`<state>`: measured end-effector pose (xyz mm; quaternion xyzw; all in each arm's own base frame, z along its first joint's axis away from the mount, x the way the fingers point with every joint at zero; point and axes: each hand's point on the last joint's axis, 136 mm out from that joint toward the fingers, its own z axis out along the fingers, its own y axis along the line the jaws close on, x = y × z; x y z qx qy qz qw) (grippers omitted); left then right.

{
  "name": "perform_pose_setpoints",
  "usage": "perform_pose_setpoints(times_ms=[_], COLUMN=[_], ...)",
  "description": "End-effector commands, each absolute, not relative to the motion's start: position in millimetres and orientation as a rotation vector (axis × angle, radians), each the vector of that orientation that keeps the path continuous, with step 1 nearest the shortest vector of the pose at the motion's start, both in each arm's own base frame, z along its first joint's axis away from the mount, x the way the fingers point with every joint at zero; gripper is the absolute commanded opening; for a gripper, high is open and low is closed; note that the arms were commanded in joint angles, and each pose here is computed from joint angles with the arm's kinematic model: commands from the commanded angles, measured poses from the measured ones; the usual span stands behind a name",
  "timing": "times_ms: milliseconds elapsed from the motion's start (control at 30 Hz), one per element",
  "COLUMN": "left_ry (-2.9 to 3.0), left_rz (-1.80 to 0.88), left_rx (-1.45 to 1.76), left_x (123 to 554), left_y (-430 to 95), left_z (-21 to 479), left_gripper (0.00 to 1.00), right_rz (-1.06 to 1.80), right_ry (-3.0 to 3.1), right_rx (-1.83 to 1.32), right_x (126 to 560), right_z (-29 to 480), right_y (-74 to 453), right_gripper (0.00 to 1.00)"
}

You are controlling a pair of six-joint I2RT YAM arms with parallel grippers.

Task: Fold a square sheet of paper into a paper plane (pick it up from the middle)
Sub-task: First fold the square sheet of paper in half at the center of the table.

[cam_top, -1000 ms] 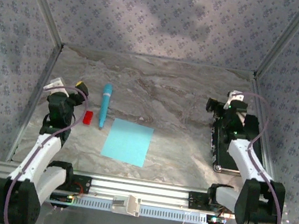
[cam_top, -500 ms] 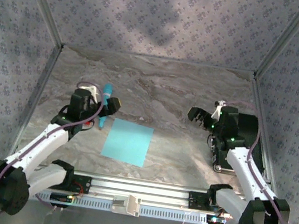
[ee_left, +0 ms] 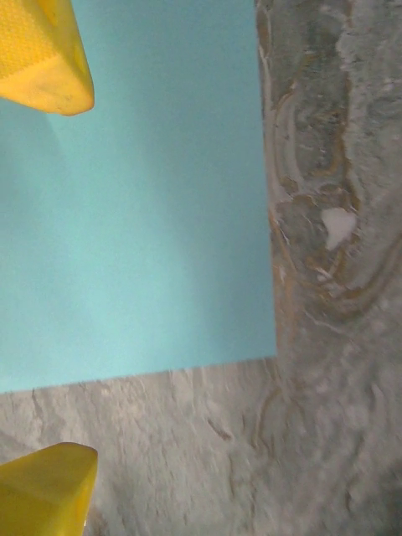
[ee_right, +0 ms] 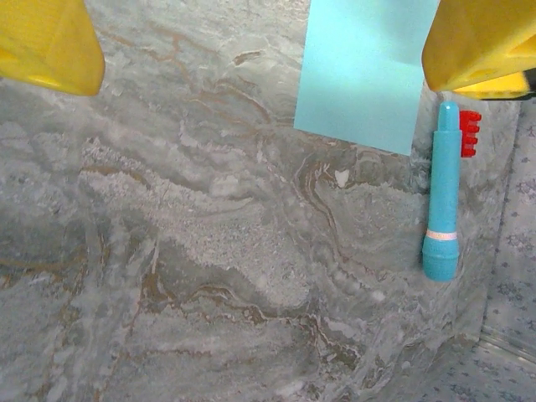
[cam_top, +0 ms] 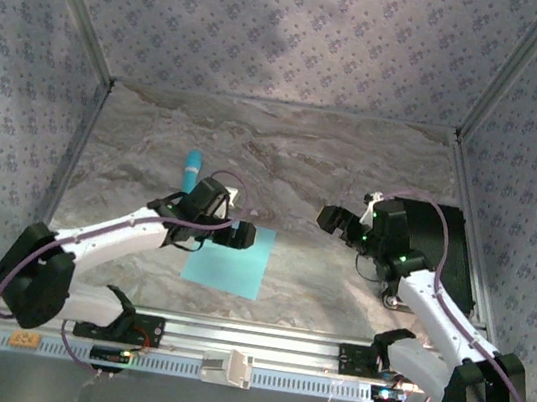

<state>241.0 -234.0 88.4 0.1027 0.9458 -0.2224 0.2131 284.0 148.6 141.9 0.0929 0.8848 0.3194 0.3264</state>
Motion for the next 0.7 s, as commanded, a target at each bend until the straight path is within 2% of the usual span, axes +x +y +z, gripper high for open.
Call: perform_pose_setpoints(times_ms=[0,167,433,667], left_ry=[2.680,2.761,2.868,2.966], left_rz=[-0.554,-0.547,-0.505,-0.479], left_rx=[0.300,0.276,0.352,0.340], left_x=[241.7,234.8,221.3,215.6], left_y=[-237.9,-242.4,-256.5,-260.0], left_z=[84.0,64.9,43.3,27.6], left_gripper=[1.00,1.00,1.00,0.95], right_rz=[0.816,0.806,0.767,0.739], right_ry=[2.332,2.272,2.286,2.269], right_rx=[0.354,0.472,0.474,0.479], right_x=[276.6,273.7,268.1,265.7], right_z=[132.1,121.4,116.3,120.4], right_y=[142.3,134.3,129.7,124.7], right_gripper=[0.99,0.99,0.99,0.98])
